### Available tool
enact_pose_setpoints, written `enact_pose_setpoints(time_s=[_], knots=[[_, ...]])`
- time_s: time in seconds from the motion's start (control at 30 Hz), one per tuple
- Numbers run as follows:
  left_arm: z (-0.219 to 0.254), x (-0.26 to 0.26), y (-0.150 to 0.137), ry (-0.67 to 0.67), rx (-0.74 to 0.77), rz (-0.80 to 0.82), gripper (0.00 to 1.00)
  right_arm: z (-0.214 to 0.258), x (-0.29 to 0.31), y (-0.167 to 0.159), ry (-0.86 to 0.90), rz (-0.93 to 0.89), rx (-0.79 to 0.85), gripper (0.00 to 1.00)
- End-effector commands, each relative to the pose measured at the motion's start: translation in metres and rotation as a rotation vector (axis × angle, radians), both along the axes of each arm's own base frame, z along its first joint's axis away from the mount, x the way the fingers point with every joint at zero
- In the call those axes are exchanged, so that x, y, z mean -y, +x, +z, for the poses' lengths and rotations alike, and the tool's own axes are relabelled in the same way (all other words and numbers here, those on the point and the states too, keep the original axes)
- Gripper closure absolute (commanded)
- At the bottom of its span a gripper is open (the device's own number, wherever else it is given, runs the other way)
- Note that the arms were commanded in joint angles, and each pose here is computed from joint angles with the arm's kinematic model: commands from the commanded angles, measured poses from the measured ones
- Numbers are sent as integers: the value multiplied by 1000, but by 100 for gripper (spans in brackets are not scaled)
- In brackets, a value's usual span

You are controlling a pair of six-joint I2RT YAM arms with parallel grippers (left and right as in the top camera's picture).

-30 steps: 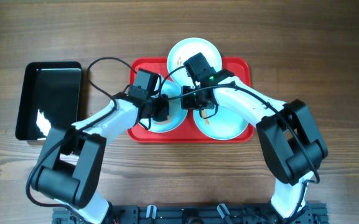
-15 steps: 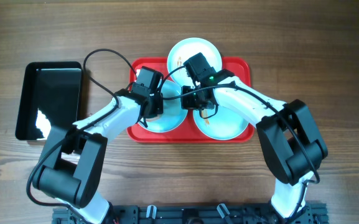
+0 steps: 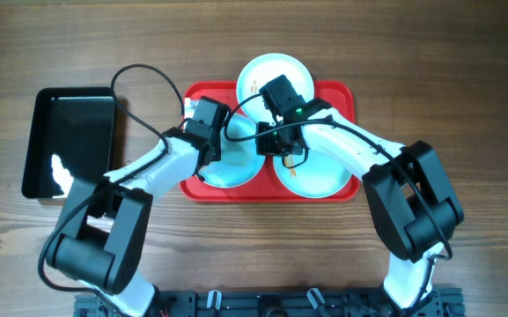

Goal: Clean dirty plates on tray and stack at the side
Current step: 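Keep scrubbing the plate center with the sponge in circles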

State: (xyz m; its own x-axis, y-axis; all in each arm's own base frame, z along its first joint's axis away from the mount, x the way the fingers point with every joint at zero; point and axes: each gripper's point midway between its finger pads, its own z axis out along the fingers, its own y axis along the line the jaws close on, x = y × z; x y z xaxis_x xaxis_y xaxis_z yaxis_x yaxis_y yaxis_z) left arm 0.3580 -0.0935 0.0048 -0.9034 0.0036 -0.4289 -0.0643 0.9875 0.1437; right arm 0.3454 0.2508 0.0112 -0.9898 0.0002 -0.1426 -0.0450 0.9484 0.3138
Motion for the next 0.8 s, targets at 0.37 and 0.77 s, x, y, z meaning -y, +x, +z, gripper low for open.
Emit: enact_pose_setpoints(time_s=[0.37,0.77], knots=[[13,90,-41,-536,-158,-225,96,-9,7,2,-34,-28,-16,96],[-6,103,-41,-575,-188,-206,96,-9,6,2,-30,-36,-21,96]])
